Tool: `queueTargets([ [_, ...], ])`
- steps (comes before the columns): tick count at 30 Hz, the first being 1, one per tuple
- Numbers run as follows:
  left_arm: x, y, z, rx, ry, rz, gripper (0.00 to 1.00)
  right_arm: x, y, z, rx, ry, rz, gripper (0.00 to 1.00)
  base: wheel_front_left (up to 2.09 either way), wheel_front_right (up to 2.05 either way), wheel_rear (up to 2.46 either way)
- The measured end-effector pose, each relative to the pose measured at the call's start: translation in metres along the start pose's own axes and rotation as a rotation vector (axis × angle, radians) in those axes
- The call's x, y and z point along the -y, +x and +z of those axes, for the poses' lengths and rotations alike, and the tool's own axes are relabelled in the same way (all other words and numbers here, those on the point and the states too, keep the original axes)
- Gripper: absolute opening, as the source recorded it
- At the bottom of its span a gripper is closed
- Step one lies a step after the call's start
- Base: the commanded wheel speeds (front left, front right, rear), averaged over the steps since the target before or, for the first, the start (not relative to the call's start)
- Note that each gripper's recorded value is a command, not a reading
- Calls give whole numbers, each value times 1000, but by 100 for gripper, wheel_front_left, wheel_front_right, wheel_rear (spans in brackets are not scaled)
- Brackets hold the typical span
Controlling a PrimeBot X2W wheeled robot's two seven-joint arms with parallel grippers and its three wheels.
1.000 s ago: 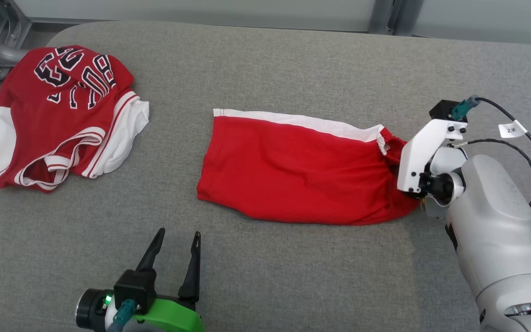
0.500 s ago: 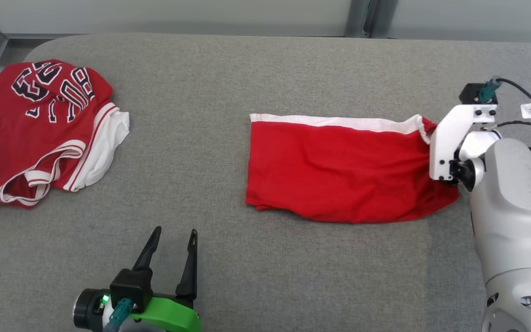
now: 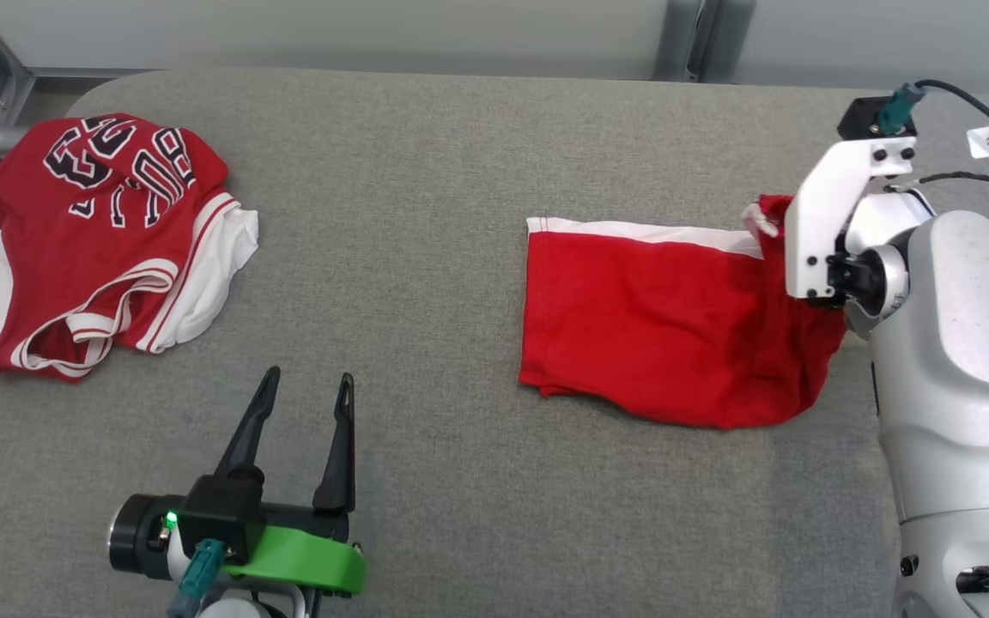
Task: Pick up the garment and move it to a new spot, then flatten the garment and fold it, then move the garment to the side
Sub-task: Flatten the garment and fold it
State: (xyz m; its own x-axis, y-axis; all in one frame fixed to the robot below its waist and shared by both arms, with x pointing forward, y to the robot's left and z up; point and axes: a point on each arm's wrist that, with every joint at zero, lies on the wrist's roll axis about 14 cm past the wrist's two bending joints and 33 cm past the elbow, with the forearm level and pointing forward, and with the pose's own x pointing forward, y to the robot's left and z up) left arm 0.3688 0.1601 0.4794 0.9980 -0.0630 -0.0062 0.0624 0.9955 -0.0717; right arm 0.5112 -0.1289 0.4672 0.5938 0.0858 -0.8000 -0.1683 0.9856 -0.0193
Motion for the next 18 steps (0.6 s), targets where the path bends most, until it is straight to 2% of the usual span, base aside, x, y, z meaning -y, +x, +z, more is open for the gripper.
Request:
queueTargets([
  [3, -6, -1, 19, 59, 27, 17, 100, -27, -7, 7, 22, -39, 77, 0, 0, 0, 0],
  [8, -14, -15, 23, 66, 43, 36, 100, -63, -10, 3, 21, -72, 182, 0, 0, 0, 0],
  [18, -16, -39, 21, 55, 37, 56, 100, -110, -1, 7, 33, -138, 266, 0, 0, 0, 0],
])
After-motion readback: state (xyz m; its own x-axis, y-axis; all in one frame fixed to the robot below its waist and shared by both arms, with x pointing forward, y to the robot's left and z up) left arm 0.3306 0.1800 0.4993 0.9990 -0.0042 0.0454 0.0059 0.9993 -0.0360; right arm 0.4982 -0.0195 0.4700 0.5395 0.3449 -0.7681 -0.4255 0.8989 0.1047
